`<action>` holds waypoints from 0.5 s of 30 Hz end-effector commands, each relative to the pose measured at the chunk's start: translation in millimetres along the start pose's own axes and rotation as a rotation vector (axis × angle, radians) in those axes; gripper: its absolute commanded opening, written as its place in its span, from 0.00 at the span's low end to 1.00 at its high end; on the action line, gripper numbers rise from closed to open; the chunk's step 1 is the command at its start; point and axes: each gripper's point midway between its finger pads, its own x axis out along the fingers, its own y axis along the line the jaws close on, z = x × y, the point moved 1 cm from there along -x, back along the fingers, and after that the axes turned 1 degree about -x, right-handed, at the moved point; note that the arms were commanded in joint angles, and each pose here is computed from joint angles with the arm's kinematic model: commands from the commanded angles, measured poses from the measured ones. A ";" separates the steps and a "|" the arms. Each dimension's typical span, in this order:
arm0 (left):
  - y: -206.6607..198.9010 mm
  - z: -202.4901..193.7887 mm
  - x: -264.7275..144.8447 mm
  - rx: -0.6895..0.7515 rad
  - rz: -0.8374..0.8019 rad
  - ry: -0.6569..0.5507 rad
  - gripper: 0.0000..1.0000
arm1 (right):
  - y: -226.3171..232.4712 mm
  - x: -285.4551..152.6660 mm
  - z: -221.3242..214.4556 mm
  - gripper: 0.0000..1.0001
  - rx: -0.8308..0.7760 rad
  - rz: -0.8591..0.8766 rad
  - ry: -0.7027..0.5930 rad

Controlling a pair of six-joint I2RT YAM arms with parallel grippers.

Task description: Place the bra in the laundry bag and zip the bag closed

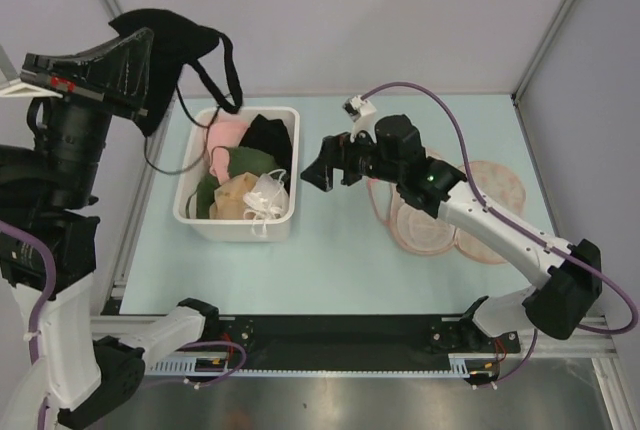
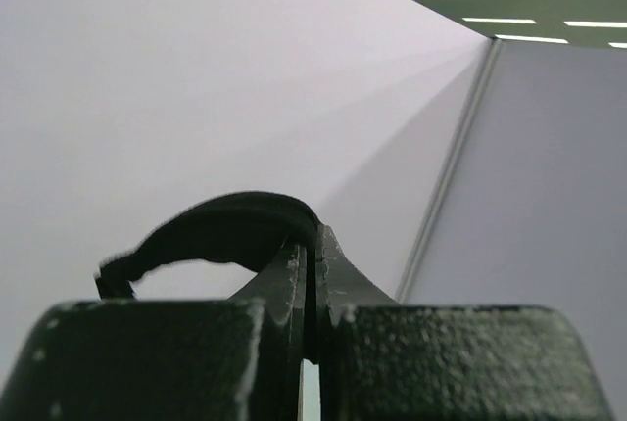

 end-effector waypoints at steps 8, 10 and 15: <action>-46.7 -48.3 20.9 -0.180 -0.270 0.263 0.00 | 31.6 -31.3 75.5 1.00 -0.129 -0.014 -0.176; -52.8 -81.3 19.7 -0.281 -0.321 0.378 0.00 | 33.6 -51.3 79.5 1.00 -0.178 -0.034 -0.203; -62.7 -158.5 9.0 -0.546 -0.248 0.564 0.00 | 35.4 -93.4 75.1 1.00 -0.331 -0.093 -0.289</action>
